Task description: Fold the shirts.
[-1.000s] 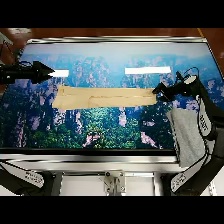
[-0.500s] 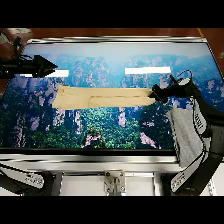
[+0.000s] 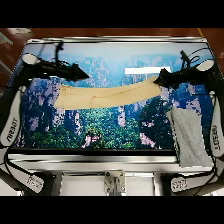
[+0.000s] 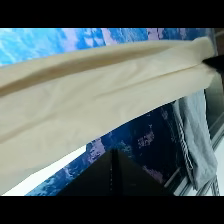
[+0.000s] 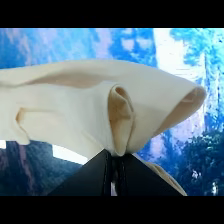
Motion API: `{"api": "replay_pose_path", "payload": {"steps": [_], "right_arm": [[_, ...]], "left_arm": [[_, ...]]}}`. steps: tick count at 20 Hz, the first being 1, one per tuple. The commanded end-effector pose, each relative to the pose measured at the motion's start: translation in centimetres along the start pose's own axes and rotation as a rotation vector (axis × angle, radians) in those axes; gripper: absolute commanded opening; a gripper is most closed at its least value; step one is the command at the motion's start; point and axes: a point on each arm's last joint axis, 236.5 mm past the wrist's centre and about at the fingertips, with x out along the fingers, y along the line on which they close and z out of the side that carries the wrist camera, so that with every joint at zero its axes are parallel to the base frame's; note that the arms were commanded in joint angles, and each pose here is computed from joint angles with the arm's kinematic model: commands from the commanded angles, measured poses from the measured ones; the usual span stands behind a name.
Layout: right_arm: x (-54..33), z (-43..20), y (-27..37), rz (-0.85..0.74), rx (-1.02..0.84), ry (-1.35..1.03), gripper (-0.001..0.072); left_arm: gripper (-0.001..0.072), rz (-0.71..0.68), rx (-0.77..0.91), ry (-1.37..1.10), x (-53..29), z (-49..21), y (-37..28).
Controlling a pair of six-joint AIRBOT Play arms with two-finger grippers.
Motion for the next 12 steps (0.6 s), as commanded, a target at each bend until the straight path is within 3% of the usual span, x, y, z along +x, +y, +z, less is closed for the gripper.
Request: {"api": "replay_pose_path", "payload": {"steps": [1, 12], "right_arm": [[-6.1, -0.8, 5.3, 0.030, -0.095, -0.049, 0.0057], [-16.9, -4.0, 13.6, 0.070, -0.191, -0.200, 0.0057]], "left_arm": [[0.0036, -0.028, -0.005, 0.088, 8.4, -3.8, -3.0], [0.0036, -0.024, -0.083, 0.163, 21.7, -12.6, -8.6]]}}
